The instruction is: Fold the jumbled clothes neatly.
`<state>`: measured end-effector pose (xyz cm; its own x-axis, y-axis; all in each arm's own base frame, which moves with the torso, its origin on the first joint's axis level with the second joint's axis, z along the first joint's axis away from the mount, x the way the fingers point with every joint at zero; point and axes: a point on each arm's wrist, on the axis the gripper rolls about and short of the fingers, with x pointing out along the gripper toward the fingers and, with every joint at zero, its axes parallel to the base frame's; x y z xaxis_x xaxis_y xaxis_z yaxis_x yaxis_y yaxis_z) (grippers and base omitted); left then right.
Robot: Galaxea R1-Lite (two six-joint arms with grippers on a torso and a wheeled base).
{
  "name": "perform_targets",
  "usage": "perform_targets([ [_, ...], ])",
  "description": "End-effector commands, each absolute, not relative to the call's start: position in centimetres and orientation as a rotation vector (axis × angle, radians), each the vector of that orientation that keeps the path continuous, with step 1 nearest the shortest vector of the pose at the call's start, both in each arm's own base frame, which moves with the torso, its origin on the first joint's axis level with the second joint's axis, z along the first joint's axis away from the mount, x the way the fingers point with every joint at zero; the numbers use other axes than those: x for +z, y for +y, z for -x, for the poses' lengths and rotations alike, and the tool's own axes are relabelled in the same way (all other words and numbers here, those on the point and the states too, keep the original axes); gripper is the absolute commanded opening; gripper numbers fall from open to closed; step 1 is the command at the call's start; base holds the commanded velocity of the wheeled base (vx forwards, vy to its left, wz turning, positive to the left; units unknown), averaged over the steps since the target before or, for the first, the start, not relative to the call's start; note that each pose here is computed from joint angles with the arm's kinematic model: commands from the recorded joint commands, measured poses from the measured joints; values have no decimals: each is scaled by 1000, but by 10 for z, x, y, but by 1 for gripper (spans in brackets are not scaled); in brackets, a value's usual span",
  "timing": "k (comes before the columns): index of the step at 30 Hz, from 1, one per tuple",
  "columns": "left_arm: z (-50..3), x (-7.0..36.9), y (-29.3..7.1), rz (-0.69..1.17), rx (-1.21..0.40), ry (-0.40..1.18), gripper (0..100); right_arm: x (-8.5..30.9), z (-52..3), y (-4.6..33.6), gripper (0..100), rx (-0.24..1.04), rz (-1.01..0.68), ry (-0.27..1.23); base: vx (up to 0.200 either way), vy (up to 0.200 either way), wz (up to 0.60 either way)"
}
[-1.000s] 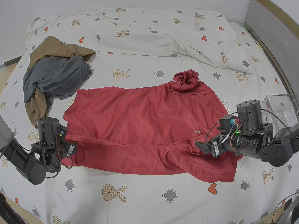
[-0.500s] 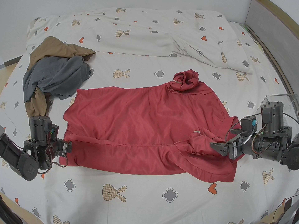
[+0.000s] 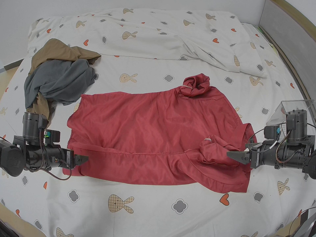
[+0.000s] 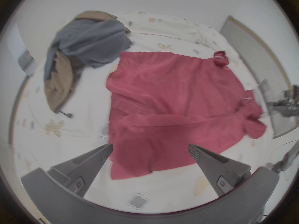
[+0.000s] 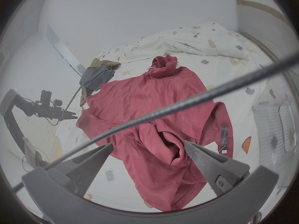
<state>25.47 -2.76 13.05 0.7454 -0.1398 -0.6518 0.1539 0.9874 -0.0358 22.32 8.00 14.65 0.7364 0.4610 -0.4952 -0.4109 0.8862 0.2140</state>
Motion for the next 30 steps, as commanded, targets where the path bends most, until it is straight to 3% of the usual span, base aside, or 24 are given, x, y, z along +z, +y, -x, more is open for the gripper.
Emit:
perform_targets([
  [1,-257,136,-21,167,-288,790,100,125,-239,68,100,471,-202,678,0,0,0],
  [16,-277,98,-25,226,-370,930,100,95,-221,60,100,439,-232,822,0,0,0],
  [30,-289,84,-25,231,-367,970,100,82,-248,73,100,465,-351,896,0,0,0],
])
